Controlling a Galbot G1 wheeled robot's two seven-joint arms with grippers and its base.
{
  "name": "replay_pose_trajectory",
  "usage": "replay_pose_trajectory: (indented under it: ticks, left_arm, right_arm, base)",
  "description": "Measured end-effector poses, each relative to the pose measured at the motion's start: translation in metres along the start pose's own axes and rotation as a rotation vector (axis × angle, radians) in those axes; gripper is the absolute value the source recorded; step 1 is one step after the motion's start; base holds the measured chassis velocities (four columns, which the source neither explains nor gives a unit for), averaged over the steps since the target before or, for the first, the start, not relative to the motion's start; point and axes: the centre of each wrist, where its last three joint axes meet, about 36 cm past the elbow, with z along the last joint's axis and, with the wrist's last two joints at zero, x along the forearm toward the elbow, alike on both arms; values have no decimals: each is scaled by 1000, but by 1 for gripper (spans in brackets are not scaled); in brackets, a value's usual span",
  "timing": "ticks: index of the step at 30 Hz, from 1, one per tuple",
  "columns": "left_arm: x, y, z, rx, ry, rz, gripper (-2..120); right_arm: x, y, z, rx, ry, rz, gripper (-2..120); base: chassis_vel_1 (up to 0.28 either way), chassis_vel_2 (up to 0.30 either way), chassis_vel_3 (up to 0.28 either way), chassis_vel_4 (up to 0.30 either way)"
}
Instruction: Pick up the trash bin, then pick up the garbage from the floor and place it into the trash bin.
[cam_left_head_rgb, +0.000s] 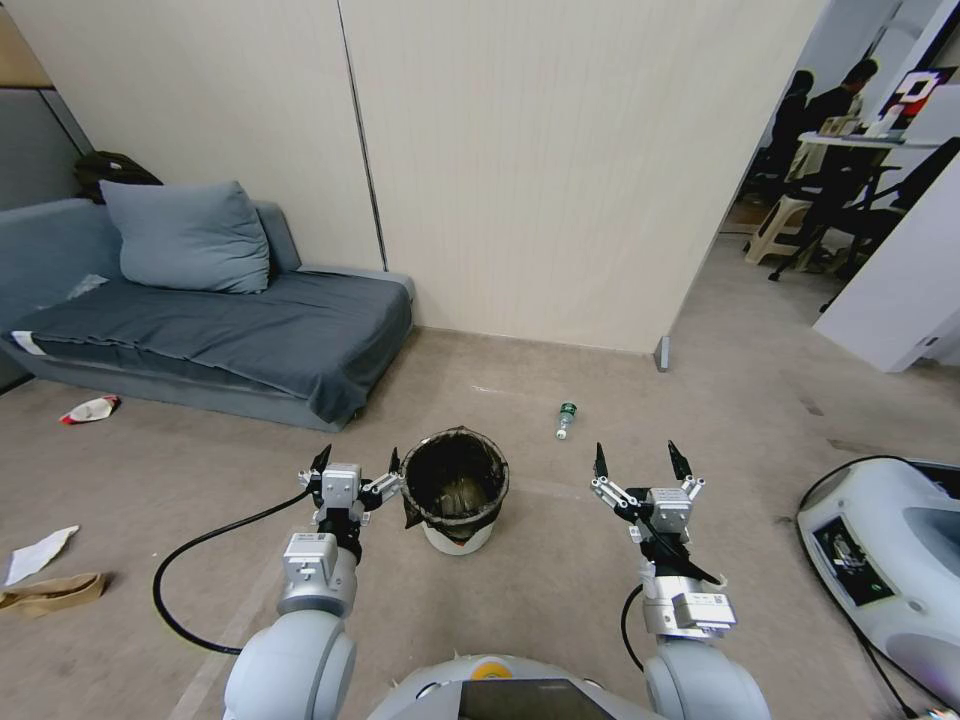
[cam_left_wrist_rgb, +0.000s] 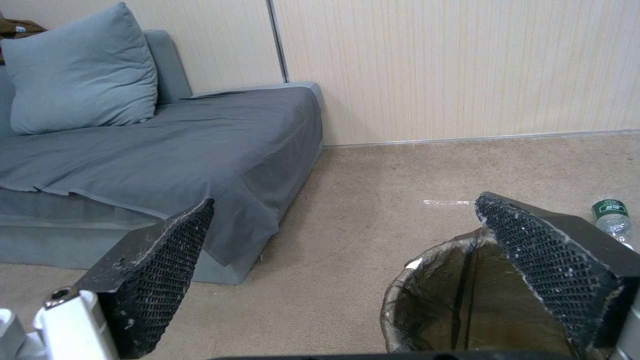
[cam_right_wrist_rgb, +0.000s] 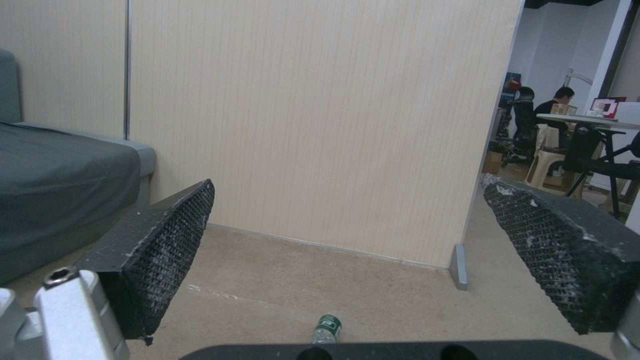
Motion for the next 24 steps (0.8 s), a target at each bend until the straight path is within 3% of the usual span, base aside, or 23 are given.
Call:
replay_pose_trajectory:
  ticks: [18,24]
  left_arm:
    - [0,0,0,1,0,0,100]
    - [-5,-4,-6,87,-18,42,100]
  right_arm:
    - [0,0,0,0,0,0,100]
    - [0,0,0,0,0,0,100]
  base:
    - [0,0,0,0]
    - [0,0,0,0]
